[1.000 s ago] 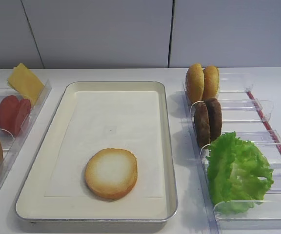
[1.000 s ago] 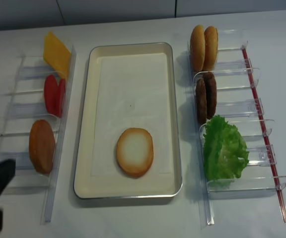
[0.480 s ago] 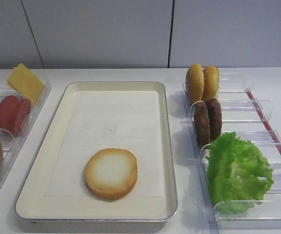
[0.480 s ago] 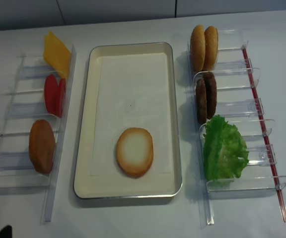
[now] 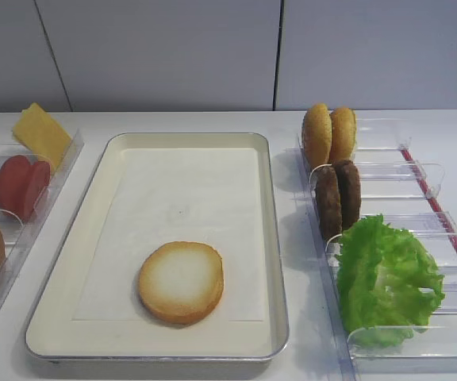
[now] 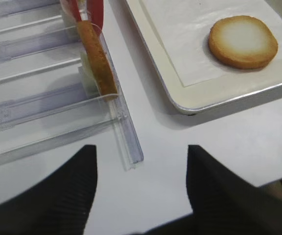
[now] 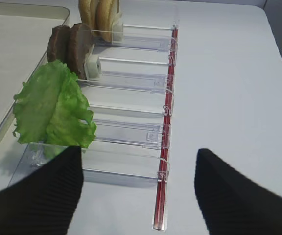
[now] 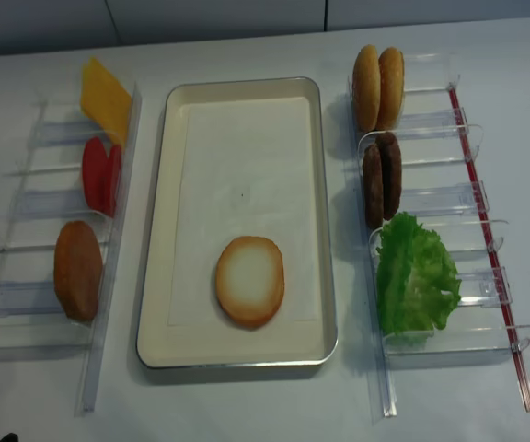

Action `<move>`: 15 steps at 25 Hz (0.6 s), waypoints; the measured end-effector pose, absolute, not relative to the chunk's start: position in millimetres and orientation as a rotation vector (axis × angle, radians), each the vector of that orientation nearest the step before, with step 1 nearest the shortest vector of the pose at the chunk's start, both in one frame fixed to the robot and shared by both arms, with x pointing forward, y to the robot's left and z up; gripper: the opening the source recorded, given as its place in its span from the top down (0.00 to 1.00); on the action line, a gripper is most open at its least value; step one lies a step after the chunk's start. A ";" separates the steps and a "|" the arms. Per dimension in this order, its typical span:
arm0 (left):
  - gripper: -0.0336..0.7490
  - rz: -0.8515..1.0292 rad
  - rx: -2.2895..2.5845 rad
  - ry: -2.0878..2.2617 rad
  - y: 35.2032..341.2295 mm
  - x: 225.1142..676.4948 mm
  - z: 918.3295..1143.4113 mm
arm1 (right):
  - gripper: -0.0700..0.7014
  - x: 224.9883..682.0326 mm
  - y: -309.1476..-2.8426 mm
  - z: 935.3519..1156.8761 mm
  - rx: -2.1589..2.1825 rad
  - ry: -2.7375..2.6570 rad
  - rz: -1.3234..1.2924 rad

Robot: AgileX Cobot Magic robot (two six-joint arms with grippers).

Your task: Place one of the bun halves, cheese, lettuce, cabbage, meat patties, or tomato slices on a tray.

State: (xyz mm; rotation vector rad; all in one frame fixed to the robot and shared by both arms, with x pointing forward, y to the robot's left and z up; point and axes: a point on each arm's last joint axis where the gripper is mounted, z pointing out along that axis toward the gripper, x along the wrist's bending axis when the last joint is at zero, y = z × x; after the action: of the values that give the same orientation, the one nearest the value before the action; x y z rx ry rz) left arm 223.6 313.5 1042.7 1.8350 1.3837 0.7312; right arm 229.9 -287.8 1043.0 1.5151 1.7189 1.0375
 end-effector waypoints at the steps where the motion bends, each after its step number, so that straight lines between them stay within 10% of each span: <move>1: 0.44 0.728 1.823 1.370 311.8 225.9 1041.6 | 0.23 229.9 -287.8 1043.0 1.515 1.719 1.038; 15: 0.44 0.760 1.813 1.364 312.1 229.9 1039.5 | 0.23 230.1 -287.8 1042.5 1.516 1.720 1.036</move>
State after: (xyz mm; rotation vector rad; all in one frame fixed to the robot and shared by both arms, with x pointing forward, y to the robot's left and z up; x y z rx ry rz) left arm 229.9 312.1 1039.5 1.8133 1.3639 0.7603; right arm 230.1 -287.8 1042.5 1.5164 1.7201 1.0365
